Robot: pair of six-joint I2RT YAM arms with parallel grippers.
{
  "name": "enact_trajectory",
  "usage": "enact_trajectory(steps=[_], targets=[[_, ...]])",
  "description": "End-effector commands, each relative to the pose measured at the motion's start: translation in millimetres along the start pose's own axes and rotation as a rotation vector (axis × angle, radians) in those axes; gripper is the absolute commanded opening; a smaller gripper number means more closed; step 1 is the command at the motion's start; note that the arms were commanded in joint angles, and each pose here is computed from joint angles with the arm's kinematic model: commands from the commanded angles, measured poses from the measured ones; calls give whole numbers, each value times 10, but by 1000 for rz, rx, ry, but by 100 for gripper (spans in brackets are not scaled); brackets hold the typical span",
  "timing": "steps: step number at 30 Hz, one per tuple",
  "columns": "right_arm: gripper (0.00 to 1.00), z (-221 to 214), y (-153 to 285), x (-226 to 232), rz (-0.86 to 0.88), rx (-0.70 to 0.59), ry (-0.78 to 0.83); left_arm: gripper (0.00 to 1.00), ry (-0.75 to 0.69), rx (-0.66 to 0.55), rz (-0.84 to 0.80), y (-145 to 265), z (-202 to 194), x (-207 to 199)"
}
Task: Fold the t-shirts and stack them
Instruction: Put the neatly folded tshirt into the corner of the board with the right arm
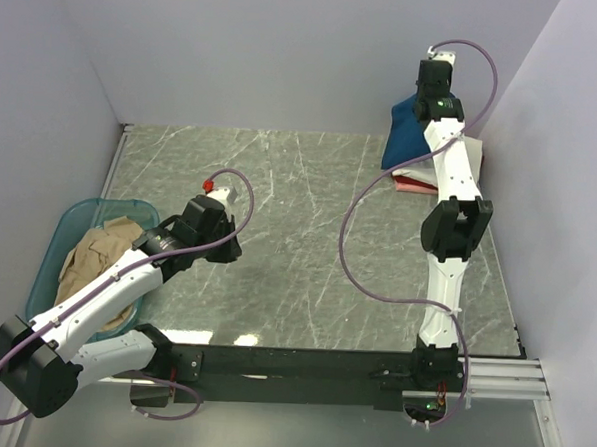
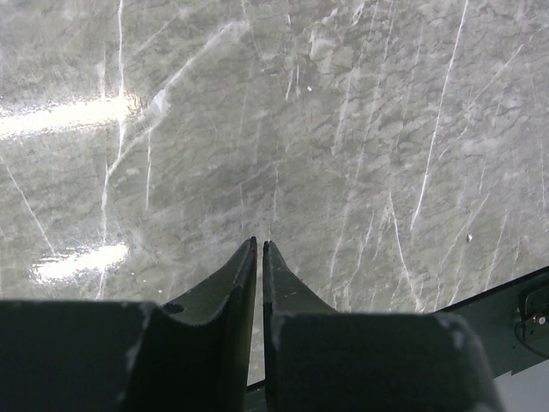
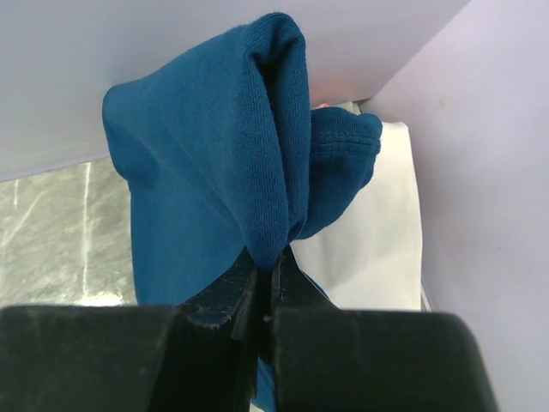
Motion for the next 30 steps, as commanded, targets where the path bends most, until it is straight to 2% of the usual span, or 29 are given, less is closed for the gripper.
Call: enact_trajectory(steps=[1, 12, 17, 30], targets=[[0, 475, 287, -232, -7, -118, -91, 13, -10, -21, -6, -1, 40, 0], [0, 138, 18, -418, -70, -36, -80, 13, -10, -3, -15, -31, 15, -12], [0, 11, -194, -657, -124, -11, -94, 13, -10, 5, -18, -45, -1, -15], [0, -203, -548, -890, -197, 6, -108, 13, -12, 12, -17, -69, -9, -14]])
Point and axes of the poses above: each gripper's point midway between its finger pads, its own y axis back along the fingers, its own x axis along the line the jaws close on, z = x × y, the point moved 4 cm from there along y, back along the fingers, and after that the axes turned 12 degrees about -y, right-handed, at the moved point
